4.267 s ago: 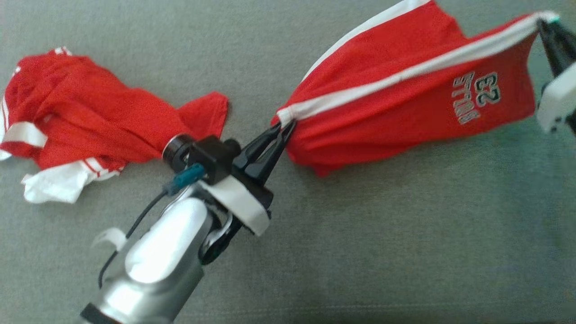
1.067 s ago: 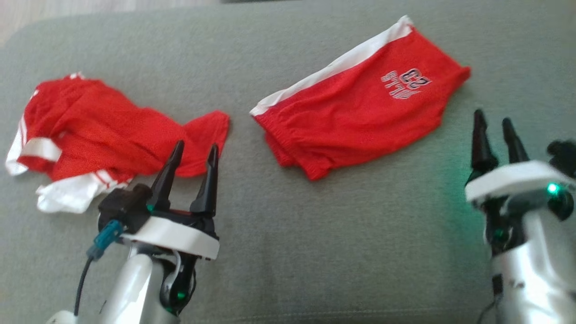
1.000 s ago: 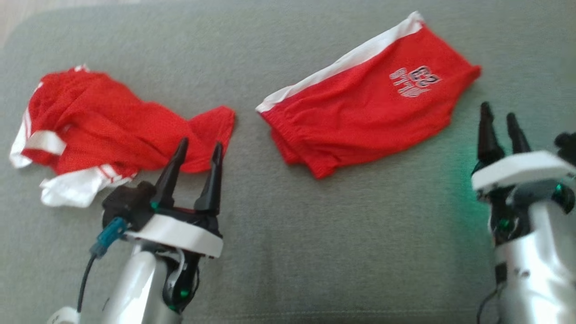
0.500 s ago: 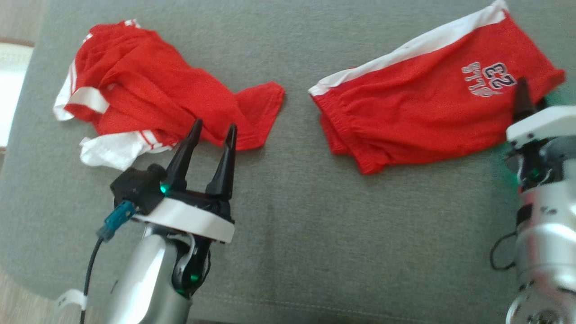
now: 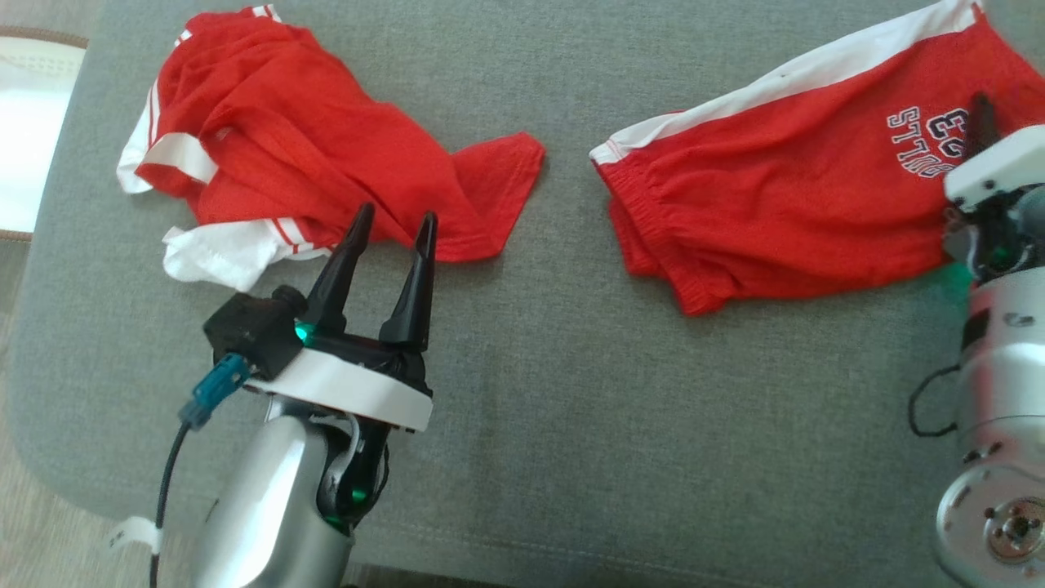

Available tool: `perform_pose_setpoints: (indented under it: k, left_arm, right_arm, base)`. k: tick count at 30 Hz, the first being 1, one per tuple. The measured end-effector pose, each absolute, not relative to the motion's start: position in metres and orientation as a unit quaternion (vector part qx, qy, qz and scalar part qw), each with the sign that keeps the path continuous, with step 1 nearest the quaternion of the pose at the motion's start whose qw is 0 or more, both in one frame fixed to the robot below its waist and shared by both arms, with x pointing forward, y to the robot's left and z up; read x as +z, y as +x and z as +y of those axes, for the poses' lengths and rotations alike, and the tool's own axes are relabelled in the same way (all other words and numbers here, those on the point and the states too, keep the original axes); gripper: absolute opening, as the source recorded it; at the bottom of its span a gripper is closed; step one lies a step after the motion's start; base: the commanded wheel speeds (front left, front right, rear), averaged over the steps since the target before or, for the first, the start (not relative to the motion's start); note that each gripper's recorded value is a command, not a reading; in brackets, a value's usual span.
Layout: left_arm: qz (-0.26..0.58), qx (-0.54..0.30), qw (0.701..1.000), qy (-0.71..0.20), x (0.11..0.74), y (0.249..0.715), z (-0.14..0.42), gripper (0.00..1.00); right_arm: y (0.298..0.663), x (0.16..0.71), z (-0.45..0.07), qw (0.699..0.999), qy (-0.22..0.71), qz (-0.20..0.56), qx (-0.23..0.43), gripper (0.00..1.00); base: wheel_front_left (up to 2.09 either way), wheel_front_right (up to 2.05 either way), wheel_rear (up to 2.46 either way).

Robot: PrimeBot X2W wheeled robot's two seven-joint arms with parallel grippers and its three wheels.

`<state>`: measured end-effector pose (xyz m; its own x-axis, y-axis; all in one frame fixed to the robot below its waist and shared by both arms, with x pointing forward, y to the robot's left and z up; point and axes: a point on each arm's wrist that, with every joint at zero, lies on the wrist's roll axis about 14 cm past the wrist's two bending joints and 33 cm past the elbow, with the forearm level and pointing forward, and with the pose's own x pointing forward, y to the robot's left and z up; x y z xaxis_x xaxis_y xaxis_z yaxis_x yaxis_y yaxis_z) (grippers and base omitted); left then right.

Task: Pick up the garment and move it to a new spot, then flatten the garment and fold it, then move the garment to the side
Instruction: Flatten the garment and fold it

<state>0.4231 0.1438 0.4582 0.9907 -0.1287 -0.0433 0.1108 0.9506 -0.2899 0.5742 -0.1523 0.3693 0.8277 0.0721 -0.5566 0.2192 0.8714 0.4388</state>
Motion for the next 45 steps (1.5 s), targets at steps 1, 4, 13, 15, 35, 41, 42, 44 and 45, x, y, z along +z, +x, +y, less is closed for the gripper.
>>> perform_pose_setpoints:
  k: [1,4,13,15,35,41,42,44,45]
  left_arm:
    - [0.031,-0.061,0.987,-0.145,0.458,0.424,0.143,1.0]
    - [0.027,-0.066,0.987,-0.147,0.461,0.425,0.14,1.0]
    - [0.003,-0.097,0.983,-0.153,0.481,0.426,0.119,1.0]
    - [0.0,-0.106,0.982,-0.155,0.484,0.424,0.113,1.0]
    - [-0.003,-0.137,0.978,-0.156,0.493,0.391,0.092,1.0]
    - [-0.007,-0.135,0.979,-0.151,0.495,0.389,0.094,1.0]
    - [-0.008,-0.134,0.979,-0.151,0.496,0.389,0.095,1.0]
    - [-0.009,-0.129,0.98,-0.15,0.496,0.387,0.098,1.0]
    - [-0.009,-0.128,0.98,-0.149,0.496,0.386,0.099,1.0]
  right_arm:
    - [0.574,0.37,-0.152,0.924,0.245,0.291,-0.037,0.0]
    - [0.571,0.375,-0.152,0.924,0.255,0.283,-0.038,0.0]
    - [0.54,0.404,-0.206,0.932,0.284,0.206,-0.096,0.0]
    - [0.523,0.404,-0.227,0.929,0.289,0.195,-0.122,0.0]
    - [0.463,0.451,-0.258,0.94,0.298,0.096,-0.138,0.0]
    - [0.473,0.471,-0.226,0.949,0.297,0.069,-0.083,0.0]
    - [0.475,0.477,-0.218,0.951,0.296,0.062,-0.069,0.0]
    - [0.477,0.486,-0.19,0.954,0.293,0.057,-0.024,0.0]
    - [0.476,0.487,-0.18,0.955,0.29,0.058,-0.009,0.0]
  base:
    - [0.0,0.0,0.0]
    - [0.0,0.0,0.0]
    - [0.0,0.0,0.0]
    - [0.0,0.0,0.0]
    - [0.0,0.0,0.0]
    - [0.0,0.0,0.0]
    - [0.0,0.0,0.0]
    - [0.0,0.0,0.0]
    - [0.0,0.0,0.0]
